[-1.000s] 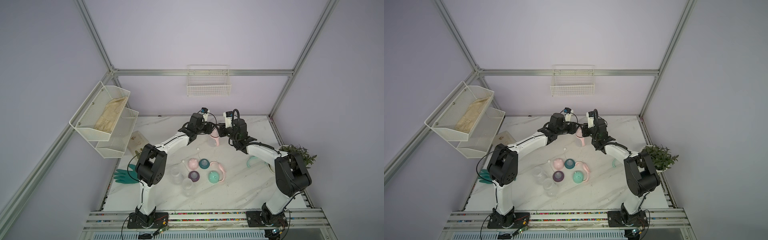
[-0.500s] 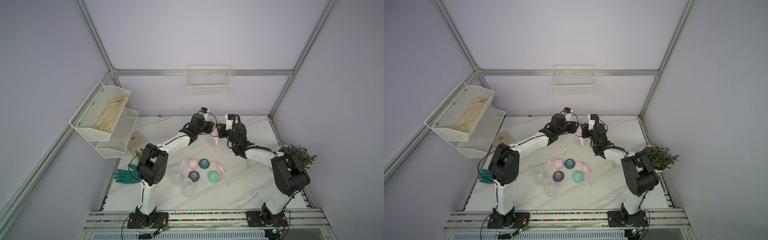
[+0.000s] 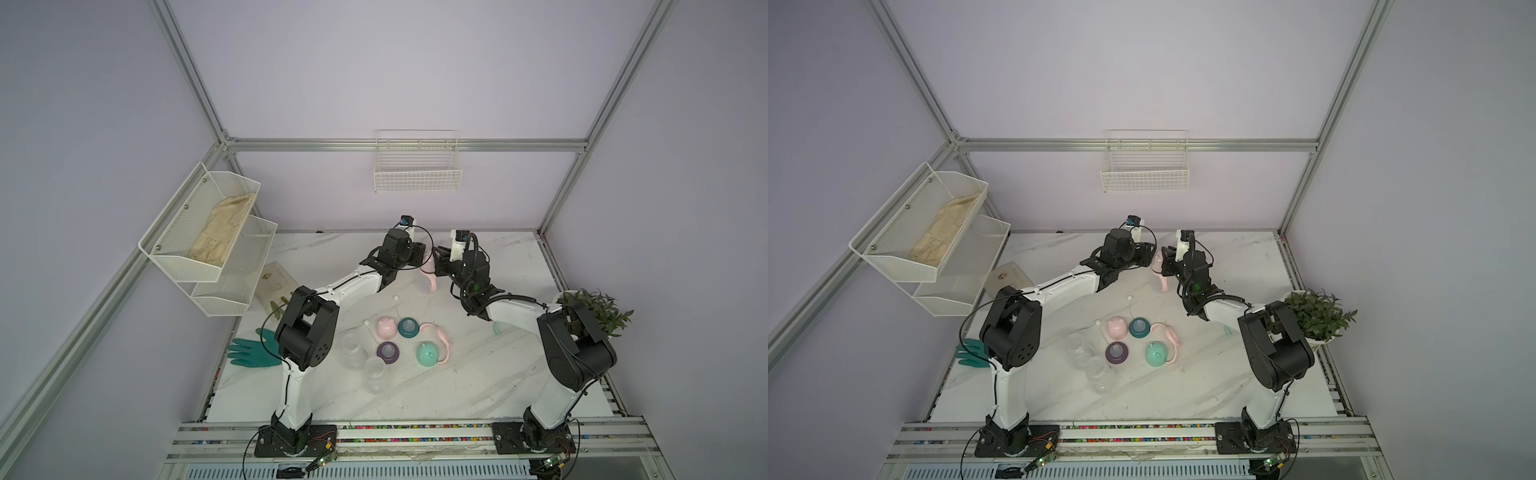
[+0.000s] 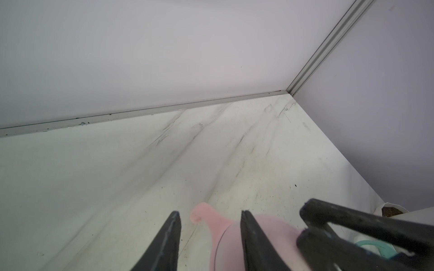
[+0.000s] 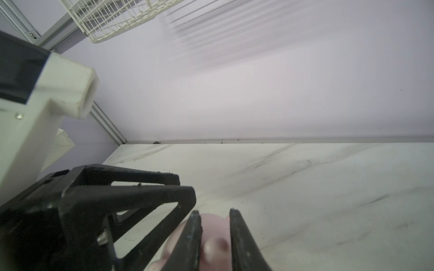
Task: Assemble the baby bottles
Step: Close the lid on the baby bottle.
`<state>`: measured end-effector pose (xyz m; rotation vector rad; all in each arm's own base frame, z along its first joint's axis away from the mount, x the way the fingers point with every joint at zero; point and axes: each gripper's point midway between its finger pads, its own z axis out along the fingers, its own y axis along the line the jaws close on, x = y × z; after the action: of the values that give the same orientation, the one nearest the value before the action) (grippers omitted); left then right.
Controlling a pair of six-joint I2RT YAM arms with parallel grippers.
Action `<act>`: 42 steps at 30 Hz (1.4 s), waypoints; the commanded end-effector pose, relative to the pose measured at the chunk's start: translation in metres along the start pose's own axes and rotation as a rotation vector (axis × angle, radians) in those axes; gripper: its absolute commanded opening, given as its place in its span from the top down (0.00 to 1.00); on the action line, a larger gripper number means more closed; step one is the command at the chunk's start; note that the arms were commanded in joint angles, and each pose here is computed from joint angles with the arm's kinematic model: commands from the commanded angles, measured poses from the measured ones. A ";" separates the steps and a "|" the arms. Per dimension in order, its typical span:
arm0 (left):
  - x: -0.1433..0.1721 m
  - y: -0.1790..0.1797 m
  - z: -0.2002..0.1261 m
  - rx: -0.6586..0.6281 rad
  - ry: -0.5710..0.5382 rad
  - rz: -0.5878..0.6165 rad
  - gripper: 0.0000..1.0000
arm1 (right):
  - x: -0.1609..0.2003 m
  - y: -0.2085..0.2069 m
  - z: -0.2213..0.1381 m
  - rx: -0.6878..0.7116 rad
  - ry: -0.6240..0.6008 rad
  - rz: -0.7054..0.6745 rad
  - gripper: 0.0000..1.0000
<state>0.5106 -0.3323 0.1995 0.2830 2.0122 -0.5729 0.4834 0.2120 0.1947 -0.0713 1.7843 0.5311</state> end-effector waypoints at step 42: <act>0.018 0.041 -0.032 -0.007 0.176 -0.022 0.51 | 0.010 -0.013 0.001 0.117 0.352 -0.035 0.65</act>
<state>0.4963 -0.2793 0.1779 0.2885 2.2121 -0.5503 0.4973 0.2051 0.2099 -0.0742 2.0172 0.4428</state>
